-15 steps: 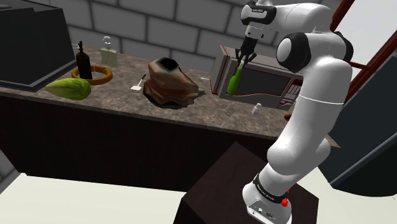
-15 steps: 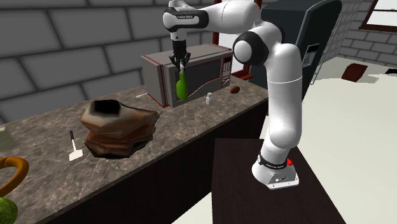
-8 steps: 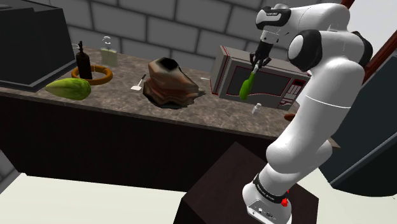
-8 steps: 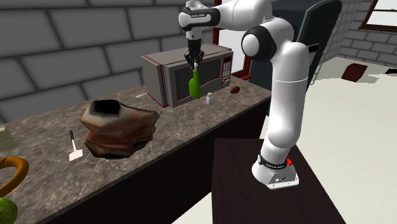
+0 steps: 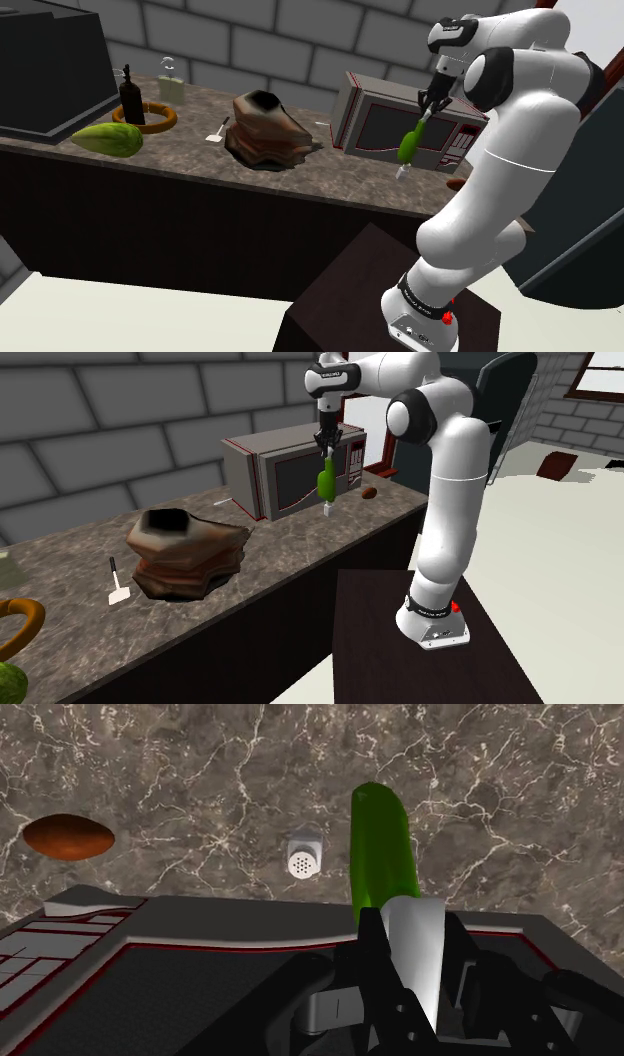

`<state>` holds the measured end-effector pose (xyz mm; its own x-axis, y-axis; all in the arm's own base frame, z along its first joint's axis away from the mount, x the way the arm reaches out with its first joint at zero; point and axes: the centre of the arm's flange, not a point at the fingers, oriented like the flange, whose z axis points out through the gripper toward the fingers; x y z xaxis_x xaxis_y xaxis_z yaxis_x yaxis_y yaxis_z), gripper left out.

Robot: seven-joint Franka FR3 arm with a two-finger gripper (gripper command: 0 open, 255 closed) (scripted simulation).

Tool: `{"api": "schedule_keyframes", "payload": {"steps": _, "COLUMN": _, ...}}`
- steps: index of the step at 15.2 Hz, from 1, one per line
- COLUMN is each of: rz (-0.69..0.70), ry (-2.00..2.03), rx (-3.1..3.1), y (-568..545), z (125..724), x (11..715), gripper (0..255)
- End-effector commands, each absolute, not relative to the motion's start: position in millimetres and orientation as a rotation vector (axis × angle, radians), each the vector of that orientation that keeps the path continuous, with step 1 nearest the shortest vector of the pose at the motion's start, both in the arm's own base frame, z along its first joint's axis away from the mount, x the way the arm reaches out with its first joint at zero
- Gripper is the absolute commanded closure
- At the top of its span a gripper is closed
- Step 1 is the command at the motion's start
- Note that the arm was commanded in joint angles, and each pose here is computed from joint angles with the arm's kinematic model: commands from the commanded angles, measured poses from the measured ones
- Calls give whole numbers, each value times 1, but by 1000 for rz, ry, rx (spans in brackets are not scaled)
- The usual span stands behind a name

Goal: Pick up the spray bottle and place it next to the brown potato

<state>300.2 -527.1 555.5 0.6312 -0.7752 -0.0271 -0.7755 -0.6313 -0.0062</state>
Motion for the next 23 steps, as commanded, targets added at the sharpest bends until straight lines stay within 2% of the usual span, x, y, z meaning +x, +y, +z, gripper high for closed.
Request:
{"api": "schedule_keyframes", "payload": {"steps": 1, "rz": 34, "ry": 1339, "rx": -2823, "y": -540, "z": 557, "x": 275, "gripper": 255}}
{"api": "schedule_keyframes", "payload": {"steps": 23, "rz": 34, "ry": 1339, "rx": -2823, "y": -680, "z": 558, "x": 21, "gripper": 255}}
